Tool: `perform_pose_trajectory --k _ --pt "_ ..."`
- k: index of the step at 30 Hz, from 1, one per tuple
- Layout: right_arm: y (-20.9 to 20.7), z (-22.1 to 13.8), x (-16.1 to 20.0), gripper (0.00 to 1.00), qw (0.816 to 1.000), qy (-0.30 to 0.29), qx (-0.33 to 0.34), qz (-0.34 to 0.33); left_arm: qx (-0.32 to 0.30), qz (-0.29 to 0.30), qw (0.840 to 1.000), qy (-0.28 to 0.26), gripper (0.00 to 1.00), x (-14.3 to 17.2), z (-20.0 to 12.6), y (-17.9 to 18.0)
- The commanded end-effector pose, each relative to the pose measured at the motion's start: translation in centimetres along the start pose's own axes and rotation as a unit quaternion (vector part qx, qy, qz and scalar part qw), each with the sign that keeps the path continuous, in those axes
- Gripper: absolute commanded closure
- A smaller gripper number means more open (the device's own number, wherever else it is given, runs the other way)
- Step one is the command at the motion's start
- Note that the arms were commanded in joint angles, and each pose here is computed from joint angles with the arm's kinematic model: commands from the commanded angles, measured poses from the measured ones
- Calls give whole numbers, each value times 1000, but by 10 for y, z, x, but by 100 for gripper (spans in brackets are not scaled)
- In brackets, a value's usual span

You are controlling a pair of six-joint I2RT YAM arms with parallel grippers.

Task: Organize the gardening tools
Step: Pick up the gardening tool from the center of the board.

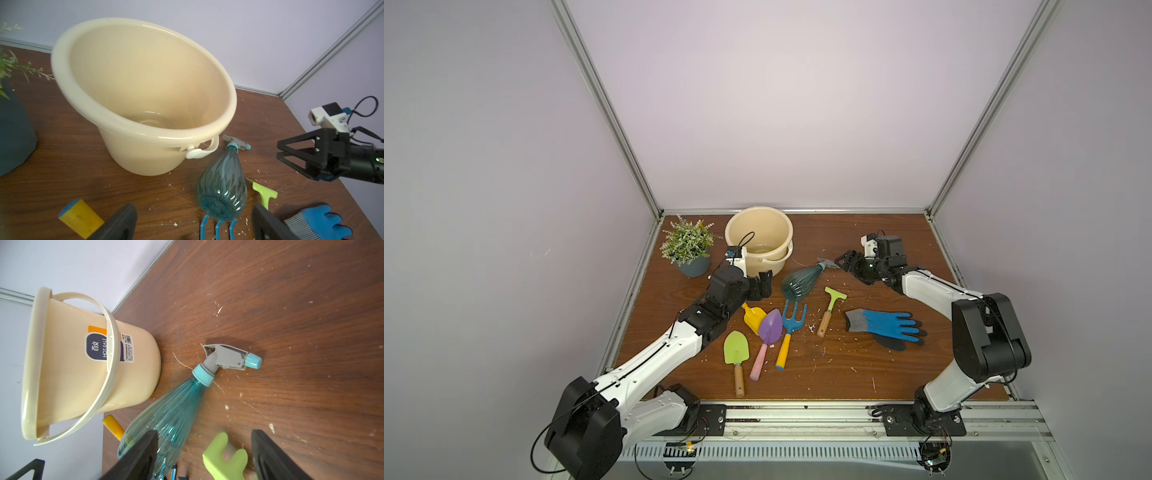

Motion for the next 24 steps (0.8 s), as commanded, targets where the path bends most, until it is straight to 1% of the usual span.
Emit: perform_pose_trajectory --k 1,6,9,11,16,19,20,24 --pt "21 10 -5 24 1000 14 -19 11 -8 26 1000 8 9 3 2 -5" --pt "29 31 -2 26 999 35 -21 32 -5 37 999 20 5 10 4 -8" --pt "33 44 0 27 998 49 -19 41 -2 43 999 22 8 11 5 -9" --pt "32 53 2 27 997 61 -4 44 -3 44 999 26 9 12 6 -9" --pt "31 72 4 30 995 82 5 64 -4 46 999 26 9 13 6 -8" --pt "26 81 6 31 992 93 27 75 -8 47 999 26 9 15 5 -6" --pt "25 84 7 34 992 99 34 78 -10 47 999 26 9 15 4 -4" --pt "22 90 11 34 989 109 52 83 -14 48 998 22 7 14 2 -2"
Point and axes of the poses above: each gripper's point midway between its finger pads, its own z axis out along the fingers, its own y axis along the line the jaws close on, x = y × z, the point moved 1 cm from there along -z, back along the fingers, and after that the axes turned 10 degrees about -z, right-handed, at the moved point
